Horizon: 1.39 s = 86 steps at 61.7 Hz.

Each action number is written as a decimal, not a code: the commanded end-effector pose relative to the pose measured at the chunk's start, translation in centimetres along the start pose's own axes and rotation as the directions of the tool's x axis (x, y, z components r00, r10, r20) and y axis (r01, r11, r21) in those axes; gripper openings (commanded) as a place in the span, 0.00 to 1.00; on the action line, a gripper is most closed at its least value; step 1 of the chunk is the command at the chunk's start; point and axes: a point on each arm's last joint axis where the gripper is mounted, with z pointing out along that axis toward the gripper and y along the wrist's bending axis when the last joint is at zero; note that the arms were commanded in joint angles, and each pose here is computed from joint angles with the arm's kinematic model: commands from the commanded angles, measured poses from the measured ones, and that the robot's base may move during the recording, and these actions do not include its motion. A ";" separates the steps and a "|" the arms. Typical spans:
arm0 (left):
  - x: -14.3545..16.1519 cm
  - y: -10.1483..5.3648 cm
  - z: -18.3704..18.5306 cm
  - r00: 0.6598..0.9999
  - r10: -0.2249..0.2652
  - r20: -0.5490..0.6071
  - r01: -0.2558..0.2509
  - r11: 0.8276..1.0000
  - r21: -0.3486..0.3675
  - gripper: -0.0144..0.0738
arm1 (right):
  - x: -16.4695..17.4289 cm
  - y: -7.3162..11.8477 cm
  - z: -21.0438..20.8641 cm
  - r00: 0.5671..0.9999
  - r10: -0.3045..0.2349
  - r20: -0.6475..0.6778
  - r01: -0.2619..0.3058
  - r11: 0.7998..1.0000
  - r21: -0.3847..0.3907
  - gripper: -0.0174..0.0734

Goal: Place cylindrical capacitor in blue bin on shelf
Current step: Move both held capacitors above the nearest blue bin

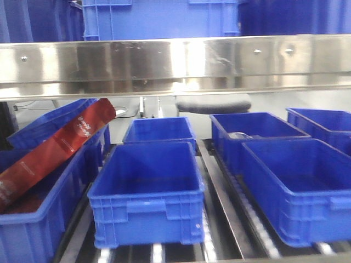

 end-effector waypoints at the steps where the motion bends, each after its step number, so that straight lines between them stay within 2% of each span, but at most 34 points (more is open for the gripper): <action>1: -0.2 0.0 0.0 1.000 0.000 0.020 0.000 1.000 0.001 0.04 | -0.3 0.0 -0.2 0.999 -0.010 0.031 0.009 1.000 0.003 0.01; 86: -0.2 0.0 0.0 1.000 0.000 0.020 0.000 1.000 0.001 0.04 | -0.3 0.0 -0.2 0.999 -0.010 0.031 0.009 1.000 0.003 0.01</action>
